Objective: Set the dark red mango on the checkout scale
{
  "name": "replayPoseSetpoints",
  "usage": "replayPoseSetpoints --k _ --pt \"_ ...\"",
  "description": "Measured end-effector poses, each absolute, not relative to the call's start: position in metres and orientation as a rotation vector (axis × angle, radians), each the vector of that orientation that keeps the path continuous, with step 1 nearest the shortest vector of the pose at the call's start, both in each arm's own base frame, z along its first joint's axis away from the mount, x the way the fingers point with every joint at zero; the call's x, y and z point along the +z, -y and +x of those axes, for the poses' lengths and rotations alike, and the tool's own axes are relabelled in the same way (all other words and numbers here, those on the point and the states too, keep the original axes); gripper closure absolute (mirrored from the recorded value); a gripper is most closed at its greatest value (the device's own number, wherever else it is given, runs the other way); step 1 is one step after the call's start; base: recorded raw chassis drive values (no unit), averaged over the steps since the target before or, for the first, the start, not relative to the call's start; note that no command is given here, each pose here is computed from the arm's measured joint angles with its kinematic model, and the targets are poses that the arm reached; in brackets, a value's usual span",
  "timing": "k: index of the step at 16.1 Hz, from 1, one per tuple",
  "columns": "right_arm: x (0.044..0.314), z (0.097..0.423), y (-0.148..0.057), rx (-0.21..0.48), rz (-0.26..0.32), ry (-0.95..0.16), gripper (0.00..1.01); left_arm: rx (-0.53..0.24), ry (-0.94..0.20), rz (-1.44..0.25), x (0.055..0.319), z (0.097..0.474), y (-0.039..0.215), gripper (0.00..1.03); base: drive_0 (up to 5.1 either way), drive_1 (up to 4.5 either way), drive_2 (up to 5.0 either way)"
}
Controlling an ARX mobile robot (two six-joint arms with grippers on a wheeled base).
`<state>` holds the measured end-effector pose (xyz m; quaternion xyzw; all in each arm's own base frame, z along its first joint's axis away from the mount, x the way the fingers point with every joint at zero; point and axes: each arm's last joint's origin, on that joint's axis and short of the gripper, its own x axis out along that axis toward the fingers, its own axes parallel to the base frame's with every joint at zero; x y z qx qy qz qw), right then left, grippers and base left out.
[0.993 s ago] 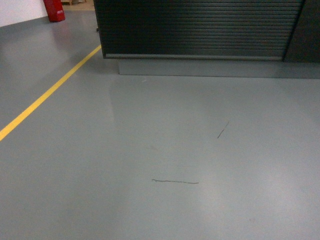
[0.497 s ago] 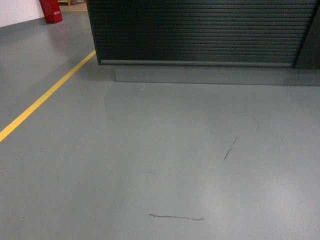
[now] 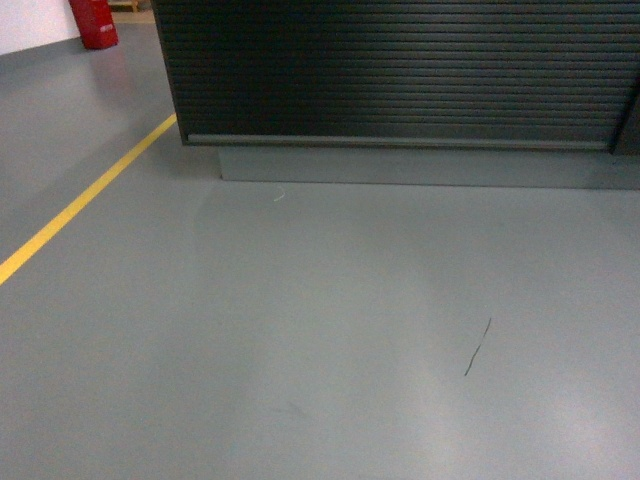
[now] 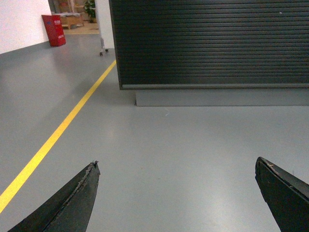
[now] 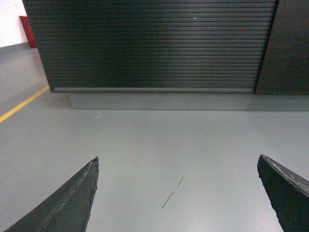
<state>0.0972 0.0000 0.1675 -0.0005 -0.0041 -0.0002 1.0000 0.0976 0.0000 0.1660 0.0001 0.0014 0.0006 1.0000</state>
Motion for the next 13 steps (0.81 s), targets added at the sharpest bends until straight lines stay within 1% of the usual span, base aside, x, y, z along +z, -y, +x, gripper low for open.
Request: replayPoseSetpoints --k 13 --pt "0.1669 0.0972 0.0000 0.000 -0.001 0.002 0.03 0.000 -0.005 0.000 0.1657 0.0976 0.0001 0.05 0.0 4.35 -4.3"
